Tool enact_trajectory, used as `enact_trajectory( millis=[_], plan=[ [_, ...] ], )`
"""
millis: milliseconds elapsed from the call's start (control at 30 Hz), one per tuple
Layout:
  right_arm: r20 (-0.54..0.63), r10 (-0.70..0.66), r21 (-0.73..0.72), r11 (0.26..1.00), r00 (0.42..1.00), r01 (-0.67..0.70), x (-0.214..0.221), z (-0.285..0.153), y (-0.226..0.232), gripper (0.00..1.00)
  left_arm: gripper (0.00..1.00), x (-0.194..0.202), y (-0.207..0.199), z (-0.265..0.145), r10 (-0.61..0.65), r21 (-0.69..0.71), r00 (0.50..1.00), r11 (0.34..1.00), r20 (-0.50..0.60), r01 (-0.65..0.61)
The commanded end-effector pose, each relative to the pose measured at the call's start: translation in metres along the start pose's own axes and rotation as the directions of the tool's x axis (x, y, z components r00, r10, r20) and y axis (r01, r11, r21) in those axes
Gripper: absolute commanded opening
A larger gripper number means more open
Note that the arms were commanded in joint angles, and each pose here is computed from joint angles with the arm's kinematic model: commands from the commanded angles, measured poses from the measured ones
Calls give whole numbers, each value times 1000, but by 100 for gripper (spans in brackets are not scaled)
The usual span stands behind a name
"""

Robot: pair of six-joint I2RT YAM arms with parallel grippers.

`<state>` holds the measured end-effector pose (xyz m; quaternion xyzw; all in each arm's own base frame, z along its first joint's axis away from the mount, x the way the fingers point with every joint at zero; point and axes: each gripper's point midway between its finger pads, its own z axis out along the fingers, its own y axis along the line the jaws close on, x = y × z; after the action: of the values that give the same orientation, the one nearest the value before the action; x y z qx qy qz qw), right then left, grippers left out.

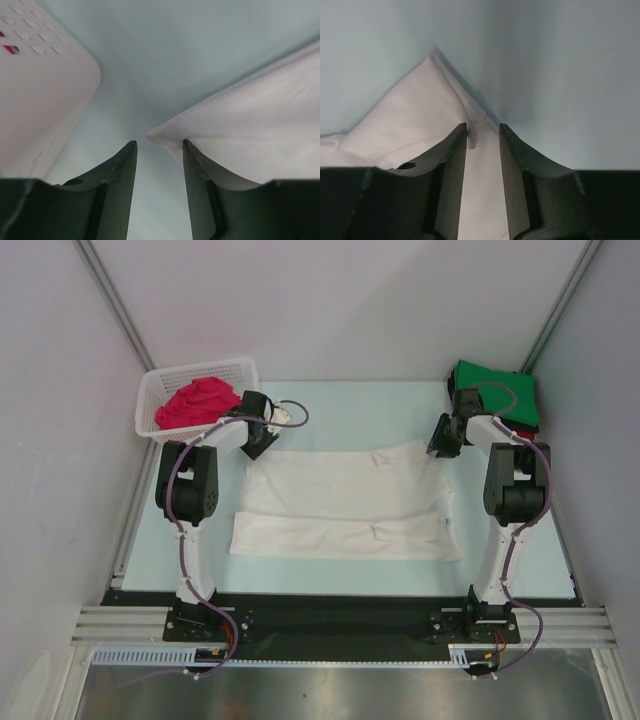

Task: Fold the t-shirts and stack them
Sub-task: Fold the tshirt

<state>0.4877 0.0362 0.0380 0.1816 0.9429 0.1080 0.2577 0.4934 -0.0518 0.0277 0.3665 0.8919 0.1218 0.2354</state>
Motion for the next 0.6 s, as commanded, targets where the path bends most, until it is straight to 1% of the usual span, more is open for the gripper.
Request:
enact_trajectory(
  millis=[0, 33, 67, 200, 300, 367, 400, 433, 467, 533, 567],
  plan=[
    [8, -31, -31, 999, 999, 31, -5, 2, 16, 37, 47, -12, 9, 1, 10, -18, 999, 1000, 33, -10],
    [6, -34, -34, 999, 999, 34, -4, 3, 18, 33, 47, -13, 9, -1, 10, -18, 999, 1000, 38, -9],
    [8, -38, -34, 999, 999, 38, -4, 3, 19, 32, 47, -14, 8, -2, 10, -15, 999, 1000, 42, -9],
    [14, -44, -24, 999, 999, 44, -4, 1, 22, 33, 47, -12, 9, -5, 11, -15, 999, 1000, 43, -11],
    [42, -78, -3, 997, 996, 79, -8, -3, 27, 33, 47, -13, 13, -7, 22, -34, 999, 999, 42, -21],
    [46, -92, 10, 996, 995, 91, -8, -3, 30, 28, 47, -12, 16, -6, 27, -43, 999, 999, 37, -25],
    [37, -92, 24, 996, 995, 91, -6, 0, 27, 28, 47, -12, 17, -6, 25, -46, 999, 999, 35, -23],
    [35, -92, 52, 995, 995, 90, -6, 2, 23, 29, 47, -12, 16, -5, 26, -43, 999, 999, 34, -24],
    [23, -95, 63, 994, 995, 93, -5, 0, 23, 33, 47, -12, 17, -5, 25, -44, 999, 999, 35, -24],
    [25, -109, 126, 986, 994, 105, -7, 3, 13, 45, 47, -13, 17, -5, 27, -43, 999, 999, 36, -25],
    [23, -122, 138, 983, 992, 118, -7, 2, 13, 46, 47, -12, 15, -5, 28, -37, 999, 999, 35, -26]
  ],
)
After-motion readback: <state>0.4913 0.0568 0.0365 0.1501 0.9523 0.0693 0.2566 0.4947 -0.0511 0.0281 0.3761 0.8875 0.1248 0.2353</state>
